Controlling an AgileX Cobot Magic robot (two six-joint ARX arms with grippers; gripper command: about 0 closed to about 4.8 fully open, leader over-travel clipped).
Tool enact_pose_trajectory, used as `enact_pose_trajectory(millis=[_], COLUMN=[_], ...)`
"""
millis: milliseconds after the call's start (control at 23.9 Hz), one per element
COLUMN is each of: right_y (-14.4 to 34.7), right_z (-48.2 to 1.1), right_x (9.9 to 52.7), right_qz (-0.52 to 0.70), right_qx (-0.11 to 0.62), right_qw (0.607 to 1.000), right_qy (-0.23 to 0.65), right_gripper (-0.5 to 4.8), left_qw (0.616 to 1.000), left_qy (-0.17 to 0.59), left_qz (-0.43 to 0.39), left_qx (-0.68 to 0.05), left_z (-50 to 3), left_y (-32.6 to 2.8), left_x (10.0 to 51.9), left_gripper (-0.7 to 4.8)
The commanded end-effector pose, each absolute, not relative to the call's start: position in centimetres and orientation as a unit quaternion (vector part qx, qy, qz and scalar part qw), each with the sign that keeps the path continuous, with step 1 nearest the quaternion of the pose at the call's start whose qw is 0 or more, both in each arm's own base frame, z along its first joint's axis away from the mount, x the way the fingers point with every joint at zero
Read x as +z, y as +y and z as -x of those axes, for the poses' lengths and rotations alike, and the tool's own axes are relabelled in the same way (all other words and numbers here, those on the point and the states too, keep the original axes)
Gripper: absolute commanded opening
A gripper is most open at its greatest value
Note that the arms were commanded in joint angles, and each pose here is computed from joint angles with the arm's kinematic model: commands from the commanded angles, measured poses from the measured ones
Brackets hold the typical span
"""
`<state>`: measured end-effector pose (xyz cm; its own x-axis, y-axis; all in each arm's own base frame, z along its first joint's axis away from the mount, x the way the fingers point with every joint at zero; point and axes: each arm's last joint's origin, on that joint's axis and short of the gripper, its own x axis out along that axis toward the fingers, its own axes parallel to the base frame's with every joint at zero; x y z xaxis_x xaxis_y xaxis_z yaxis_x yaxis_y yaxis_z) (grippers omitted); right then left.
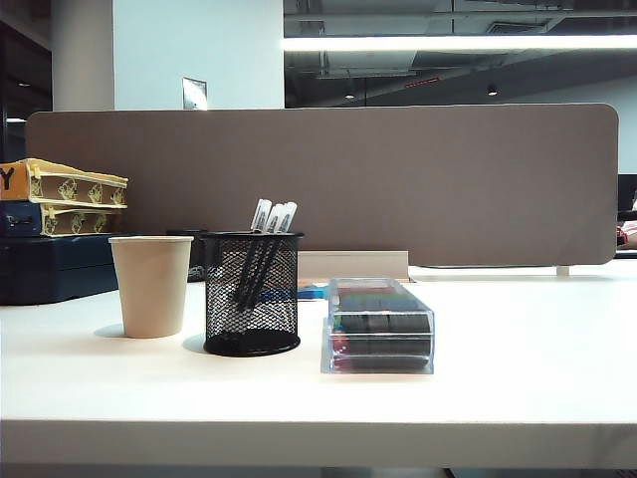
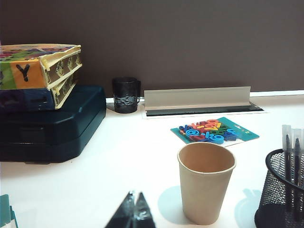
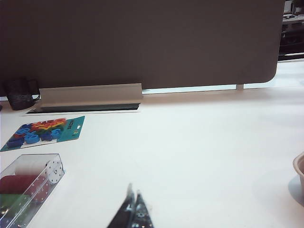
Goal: Pick up one pen and put it in the pen container.
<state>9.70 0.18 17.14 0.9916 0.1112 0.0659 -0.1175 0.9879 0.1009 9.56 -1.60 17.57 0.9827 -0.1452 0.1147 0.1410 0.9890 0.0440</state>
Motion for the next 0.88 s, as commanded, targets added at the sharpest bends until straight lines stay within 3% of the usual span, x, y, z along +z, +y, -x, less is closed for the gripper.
enact_pose_trajectory(millis=[42,671,880], right_y=[0.17,0.22,0.18], right_z=[-9.68,-9.68,-9.69], right_x=[17.17,17.16,17.15], right_qz=[-0.052,-0.053,-0.052], right_qx=[0.057,0.06,0.058], right_qw=[0.996,0.996,0.996], right_qy=[-0.036,-0.035,-0.035], right_gripper=[-0.05,-0.05,-0.05], left_qw=[0.995,0.995,0.997], left_qy=[-0.064,-0.064,-0.063], left_qz=[-0.016,-0.016,-0.019], left_qx=[-0.075,-0.074,-0.035], left_z=[-9.52,-9.52,-9.62], left_y=[-1.62,-1.6,-0.85], left_x=[17.79,17.79,17.79], left_gripper=[-0.06,-0.06,-0.06])
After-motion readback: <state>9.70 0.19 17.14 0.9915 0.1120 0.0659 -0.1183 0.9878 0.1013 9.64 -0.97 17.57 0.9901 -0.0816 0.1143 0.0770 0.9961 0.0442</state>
